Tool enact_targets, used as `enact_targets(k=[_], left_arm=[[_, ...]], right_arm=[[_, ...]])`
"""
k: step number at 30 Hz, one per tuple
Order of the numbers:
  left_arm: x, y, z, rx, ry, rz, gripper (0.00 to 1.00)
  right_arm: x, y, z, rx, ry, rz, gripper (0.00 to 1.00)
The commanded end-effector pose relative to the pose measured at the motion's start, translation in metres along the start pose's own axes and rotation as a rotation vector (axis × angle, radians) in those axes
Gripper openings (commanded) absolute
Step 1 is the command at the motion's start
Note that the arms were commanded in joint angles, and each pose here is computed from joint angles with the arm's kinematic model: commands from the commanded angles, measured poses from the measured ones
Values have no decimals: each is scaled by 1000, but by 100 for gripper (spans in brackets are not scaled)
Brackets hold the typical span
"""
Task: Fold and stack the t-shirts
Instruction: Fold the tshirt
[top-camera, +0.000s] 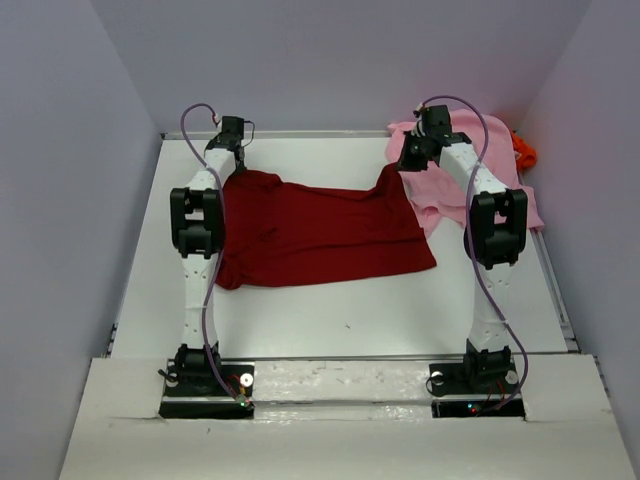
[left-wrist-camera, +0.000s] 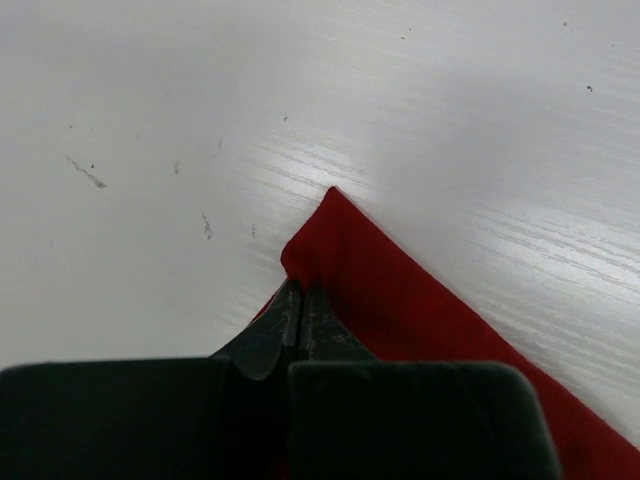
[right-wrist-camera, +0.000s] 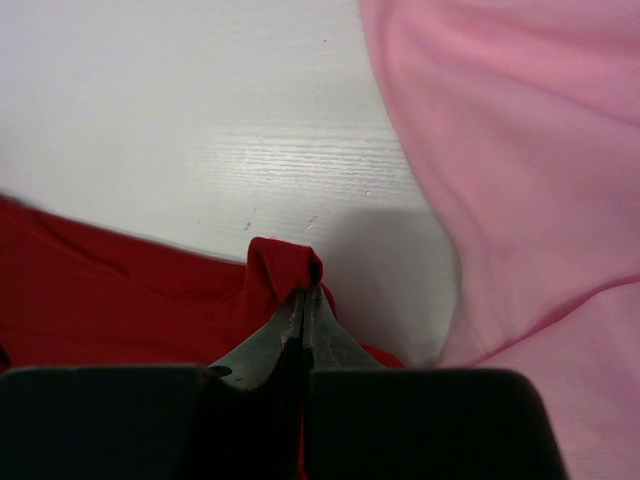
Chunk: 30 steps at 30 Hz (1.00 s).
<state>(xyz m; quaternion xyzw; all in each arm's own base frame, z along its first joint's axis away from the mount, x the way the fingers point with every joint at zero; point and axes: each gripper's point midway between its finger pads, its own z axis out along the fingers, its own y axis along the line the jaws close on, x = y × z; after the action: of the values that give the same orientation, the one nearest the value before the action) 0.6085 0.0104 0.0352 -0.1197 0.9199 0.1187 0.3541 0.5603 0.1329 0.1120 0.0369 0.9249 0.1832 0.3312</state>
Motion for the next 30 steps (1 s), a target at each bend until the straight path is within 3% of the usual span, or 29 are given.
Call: enact_targets(k=[1,6,8,10,12,13,14,16,17,18,21,25,26,27,30], left_arm=[[-47,10,-46,28,-88,-21,0],[-67,5,-65,76,-126,-37,1],[-65,5,-66,75,-124,-36,5],[-62,5,-63,73,-117,-30,16],[-58,5,-61,73,-108,-26,12],[-56,5,-58,72,-102,-25,3],[-55,3,-58,79,-98,-24,0],[-57,1,-59,83,-104,-26,0],[-58,2,-60,79,-107,-26,1],[-59,2,-60,77,-108,-26,8],[-63,2,-63,83,-117,-24,11],[-59,0,-60,91,-107,-19,7],[-58,0,-59,92,-103,-18,11],[-57,1,-58,88,-100,-18,22],[-53,0,-57,91,-92,-14,23]], right_arm=[[-20,12,-19,-43,-64,-15,0],[-22,13,-19,-46,-68,-16,0],[-22,13,-19,-47,-67,-16,0],[-21,13,-17,-49,-64,-14,0],[-21,13,-18,-46,-64,-16,0],[-21,13,-17,-49,-62,-17,0],[-20,13,-17,-48,-61,-15,0],[-20,13,-17,-50,-60,-15,0],[-20,13,-17,-50,-60,-15,0],[-20,13,-18,-49,-62,-17,0],[-22,13,-18,-49,-65,-18,0],[-21,13,-18,-48,-64,-17,0],[-21,13,-18,-46,-65,-17,0],[-20,12,-18,-46,-63,-18,0],[-20,12,-18,-46,-63,-18,0]])
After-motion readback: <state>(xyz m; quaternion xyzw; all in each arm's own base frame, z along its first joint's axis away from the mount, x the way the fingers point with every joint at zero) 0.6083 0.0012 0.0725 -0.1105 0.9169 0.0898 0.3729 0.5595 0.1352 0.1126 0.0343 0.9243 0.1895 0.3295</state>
